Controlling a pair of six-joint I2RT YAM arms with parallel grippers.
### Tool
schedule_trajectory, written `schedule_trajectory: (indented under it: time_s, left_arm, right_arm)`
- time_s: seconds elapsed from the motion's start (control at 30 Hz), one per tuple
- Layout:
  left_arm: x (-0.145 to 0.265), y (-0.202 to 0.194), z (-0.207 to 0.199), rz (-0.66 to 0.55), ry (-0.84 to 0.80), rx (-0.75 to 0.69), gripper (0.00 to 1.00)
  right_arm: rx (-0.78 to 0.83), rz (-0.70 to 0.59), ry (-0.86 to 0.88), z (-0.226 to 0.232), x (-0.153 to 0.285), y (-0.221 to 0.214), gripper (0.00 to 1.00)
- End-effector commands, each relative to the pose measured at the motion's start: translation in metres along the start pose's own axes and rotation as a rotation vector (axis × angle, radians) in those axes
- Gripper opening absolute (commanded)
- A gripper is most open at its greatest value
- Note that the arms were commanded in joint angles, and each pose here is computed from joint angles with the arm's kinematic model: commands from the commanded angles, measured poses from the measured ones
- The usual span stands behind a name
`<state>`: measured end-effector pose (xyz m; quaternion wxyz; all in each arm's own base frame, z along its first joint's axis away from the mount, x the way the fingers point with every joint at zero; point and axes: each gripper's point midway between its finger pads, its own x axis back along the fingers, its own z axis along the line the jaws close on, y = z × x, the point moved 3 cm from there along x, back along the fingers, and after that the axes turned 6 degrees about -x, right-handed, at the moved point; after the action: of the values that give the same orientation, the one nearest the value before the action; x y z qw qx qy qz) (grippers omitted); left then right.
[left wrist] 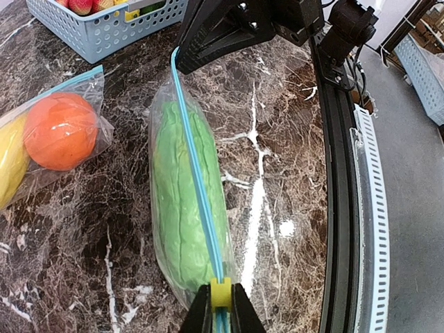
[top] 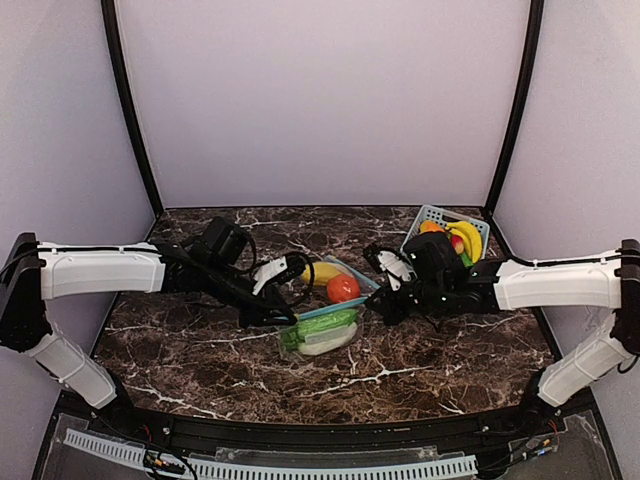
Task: Place the food in the zip-top bag and seal the zipper
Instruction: Zip the zipper of the food storage bag, then place the zipper food storage bag at the center of the board.
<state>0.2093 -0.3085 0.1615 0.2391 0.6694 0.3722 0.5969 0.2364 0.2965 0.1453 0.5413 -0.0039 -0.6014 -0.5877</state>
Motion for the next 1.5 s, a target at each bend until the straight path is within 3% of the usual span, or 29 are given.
schedule_trajectory:
  time_s: [0.0, 0.63, 0.9, 1.1, 1.3, 1.47]
  left_arm:
    - [0.009, -0.015, -0.009, 0.045, -0.015, 0.024, 0.08]
    - [0.021, -0.011, -0.004, 0.042, 0.036, 0.000, 0.07]
    - [0.016, -0.006, -0.025, 0.031, -0.137, 0.070, 0.05]
    - [0.011, -0.003, -0.038, 0.034, -0.272, 0.282, 0.05]
    - [0.007, -0.014, -0.022, 0.065, -0.132, 0.385, 0.05]
    - [-0.002, -0.021, 0.008, 0.066, 0.050, 0.480, 0.06]
  right_arm:
    - [-0.035, -0.019, -0.122, -0.025, 0.012, 0.002, 0.00]
    - [-0.037, 0.002, -0.126, -0.030, 0.025, -0.004, 0.00]
    - [0.087, 0.047, 0.310, 0.033, 0.049, -0.014, 0.00]
    - [0.067, 0.106, 0.469, 0.056, 0.068, -0.020, 0.00]
    - [-0.079, 0.247, 0.248, 0.022, 0.026, -0.040, 0.00]
    - [-0.165, 0.278, 0.147, 0.008, -0.004, -0.035, 0.00]
